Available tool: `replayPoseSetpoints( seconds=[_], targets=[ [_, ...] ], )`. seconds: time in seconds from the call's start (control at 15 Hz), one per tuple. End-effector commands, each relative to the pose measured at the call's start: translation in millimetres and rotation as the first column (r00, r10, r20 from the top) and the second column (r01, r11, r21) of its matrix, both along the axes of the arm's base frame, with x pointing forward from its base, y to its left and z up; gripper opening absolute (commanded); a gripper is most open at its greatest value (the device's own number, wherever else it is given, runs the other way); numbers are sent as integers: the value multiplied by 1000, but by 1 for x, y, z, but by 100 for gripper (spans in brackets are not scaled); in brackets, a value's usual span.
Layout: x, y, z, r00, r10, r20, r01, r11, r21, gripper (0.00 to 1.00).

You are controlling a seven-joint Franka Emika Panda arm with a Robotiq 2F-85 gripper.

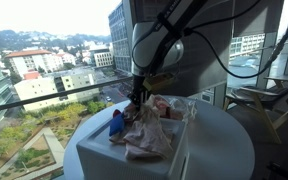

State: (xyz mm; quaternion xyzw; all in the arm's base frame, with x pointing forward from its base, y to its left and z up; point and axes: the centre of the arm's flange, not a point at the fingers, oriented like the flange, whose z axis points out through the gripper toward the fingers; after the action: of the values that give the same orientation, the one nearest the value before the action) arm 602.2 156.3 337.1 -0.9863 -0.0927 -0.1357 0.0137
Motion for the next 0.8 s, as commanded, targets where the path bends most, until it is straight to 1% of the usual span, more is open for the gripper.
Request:
replayPoseSetpoints(
  seconds=[0.0, 0.13, 0.27, 0.33, 0.53, 0.73],
  targets=[
    [-35, 0, 38, 997, -46, 54, 47, 999, -16, 6],
    [-48, 0, 55, 995, -62, 77, 65, 997, -40, 6],
    [-64, 2, 65, 996, -47, 70, 51, 997, -51, 6],
    [-73, 5, 64, 998, -28, 63, 32, 998, -59, 6],
    [-99, 16, 51, 999, 39, 24, -37, 997, -73, 6],
    [-121, 33, 29, 990, 139, 4, -138, 988, -76, 6]
  ],
)
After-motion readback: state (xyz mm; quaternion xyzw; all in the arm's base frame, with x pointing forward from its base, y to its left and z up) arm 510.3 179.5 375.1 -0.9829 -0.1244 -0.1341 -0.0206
